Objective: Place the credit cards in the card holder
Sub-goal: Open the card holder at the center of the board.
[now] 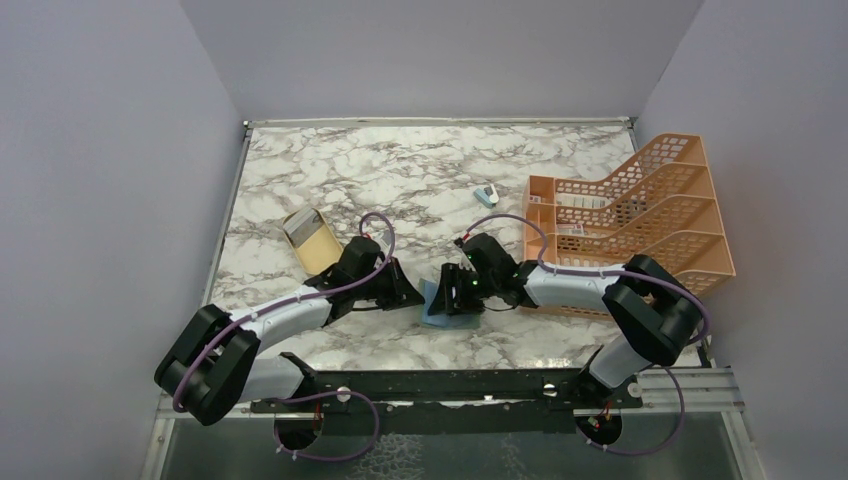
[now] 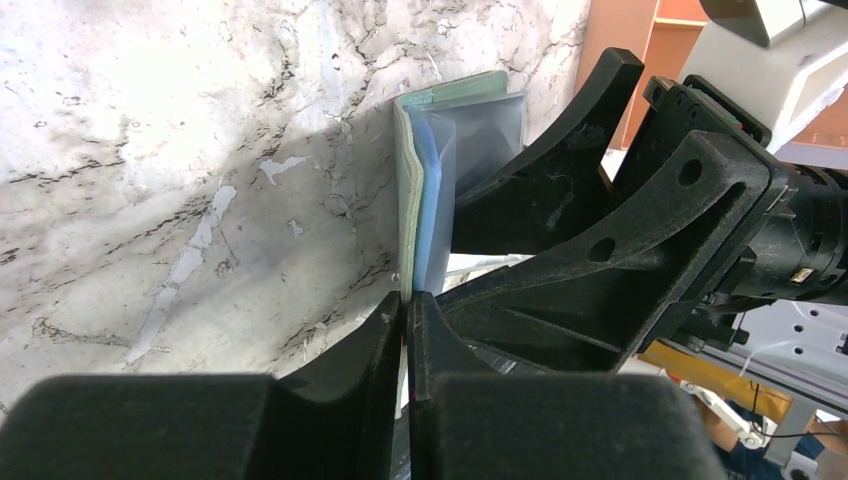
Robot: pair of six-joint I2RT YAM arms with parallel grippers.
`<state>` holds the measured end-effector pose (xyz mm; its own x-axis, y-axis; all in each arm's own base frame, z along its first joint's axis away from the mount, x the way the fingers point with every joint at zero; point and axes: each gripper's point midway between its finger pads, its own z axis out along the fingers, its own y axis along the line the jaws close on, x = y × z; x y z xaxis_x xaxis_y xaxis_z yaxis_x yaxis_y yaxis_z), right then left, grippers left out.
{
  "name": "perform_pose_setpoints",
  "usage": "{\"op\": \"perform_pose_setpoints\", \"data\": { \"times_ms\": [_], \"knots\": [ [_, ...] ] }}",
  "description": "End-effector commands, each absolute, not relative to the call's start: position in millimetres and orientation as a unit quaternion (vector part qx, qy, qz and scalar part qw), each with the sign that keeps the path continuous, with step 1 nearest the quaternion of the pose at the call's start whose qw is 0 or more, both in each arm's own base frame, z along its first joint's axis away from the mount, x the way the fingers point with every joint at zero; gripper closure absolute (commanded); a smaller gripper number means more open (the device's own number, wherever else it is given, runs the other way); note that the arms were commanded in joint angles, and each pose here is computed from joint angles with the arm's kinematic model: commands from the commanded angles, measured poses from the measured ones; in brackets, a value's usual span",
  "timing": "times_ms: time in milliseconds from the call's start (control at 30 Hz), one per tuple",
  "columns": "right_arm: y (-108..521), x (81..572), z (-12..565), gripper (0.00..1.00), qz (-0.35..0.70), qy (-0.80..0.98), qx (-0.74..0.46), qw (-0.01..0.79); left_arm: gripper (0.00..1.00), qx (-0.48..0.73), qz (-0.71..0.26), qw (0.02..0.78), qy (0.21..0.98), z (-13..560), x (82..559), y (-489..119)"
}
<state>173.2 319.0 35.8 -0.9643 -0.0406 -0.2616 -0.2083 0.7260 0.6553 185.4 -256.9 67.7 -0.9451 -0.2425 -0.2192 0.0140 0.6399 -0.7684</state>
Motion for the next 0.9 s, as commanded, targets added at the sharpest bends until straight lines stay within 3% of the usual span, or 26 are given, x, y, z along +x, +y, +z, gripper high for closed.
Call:
{"op": "perform_pose_setpoints", "data": {
  "times_ms": [0,167,333,600,867],
  "knots": [
    [321.8,174.1,35.9,0.49,0.368,0.919,-0.069,0.121,0.85,-0.065,-0.429,0.164,0.886,73.7,187.3,-258.8],
    [321.6,172.7,34.5,0.49,0.369,0.919,-0.070,0.119,0.71,-0.062,-0.437,0.162,0.882,73.4,187.4,-261.8],
    [321.3,172.5,34.6,0.50,0.369,0.919,-0.071,0.120,0.70,-0.066,-0.455,0.144,0.876,67.8,183.6,-267.7],
    [318.6,172.4,32.8,0.52,0.363,0.921,-0.069,0.121,0.86,-0.064,-0.448,0.150,0.879,67.0,187.4,-267.2],
    [315.0,172.2,26.2,0.59,0.352,0.926,-0.065,0.119,0.91,-0.062,-0.451,0.158,0.876,72.1,186.4,-265.8]
  ]
}}
